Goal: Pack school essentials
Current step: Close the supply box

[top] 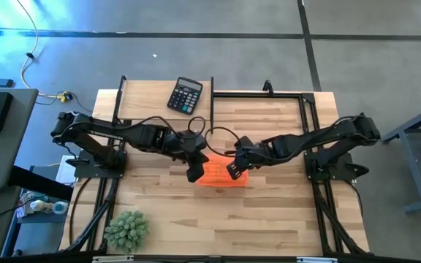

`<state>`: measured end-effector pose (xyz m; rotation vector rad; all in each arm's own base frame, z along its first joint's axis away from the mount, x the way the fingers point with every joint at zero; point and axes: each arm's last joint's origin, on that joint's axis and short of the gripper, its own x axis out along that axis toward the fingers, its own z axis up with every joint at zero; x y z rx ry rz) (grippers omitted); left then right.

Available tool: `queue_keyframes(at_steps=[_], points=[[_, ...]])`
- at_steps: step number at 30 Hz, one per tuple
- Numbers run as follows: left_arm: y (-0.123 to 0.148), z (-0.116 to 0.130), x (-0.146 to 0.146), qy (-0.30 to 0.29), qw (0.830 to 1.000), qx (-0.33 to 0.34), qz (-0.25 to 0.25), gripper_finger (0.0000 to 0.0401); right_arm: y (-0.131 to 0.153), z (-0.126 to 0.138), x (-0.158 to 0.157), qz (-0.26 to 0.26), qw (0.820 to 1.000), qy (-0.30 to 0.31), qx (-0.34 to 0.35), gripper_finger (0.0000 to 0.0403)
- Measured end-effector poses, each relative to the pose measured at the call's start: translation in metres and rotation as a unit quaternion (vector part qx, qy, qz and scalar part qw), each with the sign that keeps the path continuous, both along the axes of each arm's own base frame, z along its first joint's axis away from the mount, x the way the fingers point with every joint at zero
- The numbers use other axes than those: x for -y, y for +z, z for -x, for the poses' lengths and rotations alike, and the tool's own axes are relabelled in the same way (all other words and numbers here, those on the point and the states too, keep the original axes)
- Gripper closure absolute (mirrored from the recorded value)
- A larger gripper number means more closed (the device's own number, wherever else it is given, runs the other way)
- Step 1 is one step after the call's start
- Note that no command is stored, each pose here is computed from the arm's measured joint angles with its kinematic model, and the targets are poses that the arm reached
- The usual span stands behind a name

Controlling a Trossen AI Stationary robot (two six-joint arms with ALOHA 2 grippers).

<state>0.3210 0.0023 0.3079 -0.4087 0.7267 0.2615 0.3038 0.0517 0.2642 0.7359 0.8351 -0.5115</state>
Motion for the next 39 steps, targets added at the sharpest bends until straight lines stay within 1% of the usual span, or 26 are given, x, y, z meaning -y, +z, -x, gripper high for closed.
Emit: queue_keyframes(at_steps=[5,7,9,13,18,24,31,35,39], points=[[-0.01,-0.004,0.0,0.001,1.0,-0.023,-0.001,0.0399,-0.015,-0.007,-0.005,-0.019,0.999,0.008,-0.026,0.0402],[-0.016,-0.011,0.0,0.001,1.0,-0.026,-0.001,0.04,-0.019,-0.01,-0.006,-0.026,0.999,0.008,-0.031,0.0403],[-0.029,-0.012,0.0,0.0,0.998,-0.066,0.0,0.04,-0.023,-0.011,-0.009,-0.037,0.998,0.005,-0.04,0.0403],[-0.047,-0.021,0.001,-0.01,0.995,-0.097,0.006,0.0401,-0.026,-0.01,-0.014,-0.046,0.998,0.0,-0.046,0.0403],[-0.064,-0.03,0.002,-0.017,0.993,-0.12,0.013,0.0401,-0.031,-0.009,-0.019,-0.054,0.996,-0.011,-0.065,0.0403],[-0.077,-0.036,0.002,-0.02,0.99,-0.137,0.012,0.0401,-0.035,-0.01,-0.021,-0.069,0.995,-0.015,-0.073,0.0403],[-0.079,-0.035,0.002,-0.023,0.99,-0.142,0.015,0.0401,-0.042,-0.012,-0.022,-0.076,0.993,-0.012,-0.088,0.0403],[-0.082,-0.037,0.002,-0.027,0.989,-0.146,0.013,0.0401,-0.043,-0.012,-0.021,-0.075,0.993,-0.012,-0.09,0.0403],[-0.09,-0.04,0.001,-0.033,0.987,-0.155,0.024,0.0401,-0.043,-0.012,-0.021,-0.069,0.993,-0.014,-0.092,0.0403]])
